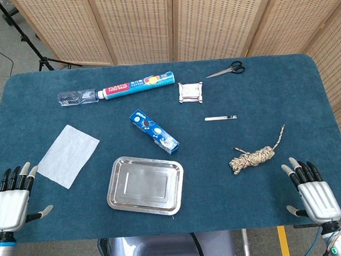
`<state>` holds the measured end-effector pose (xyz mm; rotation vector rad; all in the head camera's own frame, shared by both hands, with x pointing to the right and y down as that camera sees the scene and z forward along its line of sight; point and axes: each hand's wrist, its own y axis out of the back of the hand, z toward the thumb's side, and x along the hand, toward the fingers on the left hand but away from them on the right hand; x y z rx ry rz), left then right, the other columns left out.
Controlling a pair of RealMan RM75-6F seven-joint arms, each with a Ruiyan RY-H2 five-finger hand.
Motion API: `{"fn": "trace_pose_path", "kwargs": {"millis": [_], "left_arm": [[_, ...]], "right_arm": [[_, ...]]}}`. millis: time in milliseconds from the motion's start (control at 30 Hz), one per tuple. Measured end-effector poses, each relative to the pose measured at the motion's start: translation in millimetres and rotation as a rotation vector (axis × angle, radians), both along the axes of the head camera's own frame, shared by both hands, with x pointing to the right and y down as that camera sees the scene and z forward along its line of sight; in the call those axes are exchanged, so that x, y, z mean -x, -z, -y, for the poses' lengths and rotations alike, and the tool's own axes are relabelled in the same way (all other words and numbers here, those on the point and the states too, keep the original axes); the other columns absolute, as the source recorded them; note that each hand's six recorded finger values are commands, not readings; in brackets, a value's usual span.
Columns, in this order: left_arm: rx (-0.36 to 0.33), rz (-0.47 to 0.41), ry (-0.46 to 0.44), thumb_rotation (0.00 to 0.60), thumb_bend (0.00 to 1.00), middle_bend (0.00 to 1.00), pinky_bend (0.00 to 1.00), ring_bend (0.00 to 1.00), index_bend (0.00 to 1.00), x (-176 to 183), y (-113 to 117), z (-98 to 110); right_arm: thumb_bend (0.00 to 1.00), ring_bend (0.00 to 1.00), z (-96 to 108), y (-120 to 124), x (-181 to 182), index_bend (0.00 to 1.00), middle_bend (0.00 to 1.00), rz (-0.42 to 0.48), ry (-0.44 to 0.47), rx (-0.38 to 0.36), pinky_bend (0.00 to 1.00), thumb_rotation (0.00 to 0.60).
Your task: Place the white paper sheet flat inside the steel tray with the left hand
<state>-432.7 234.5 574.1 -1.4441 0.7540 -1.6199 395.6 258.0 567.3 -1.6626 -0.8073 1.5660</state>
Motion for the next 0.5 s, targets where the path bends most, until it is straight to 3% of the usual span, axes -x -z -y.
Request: {"fn": "trace_pose_path", "kwargs": {"millis": [500], "left_arm": [[-0.009, -0.011, -0.006, 0.342, 0.02, 0.00, 0.00, 0.00, 0.00, -1.1, 0.1, 0.4]], "right_arm": [[0.00, 0.00, 0.1, 0.6, 1.3, 0.10, 0.00, 0.004, 0.001, -0.001, 0.00, 0.600]]}}
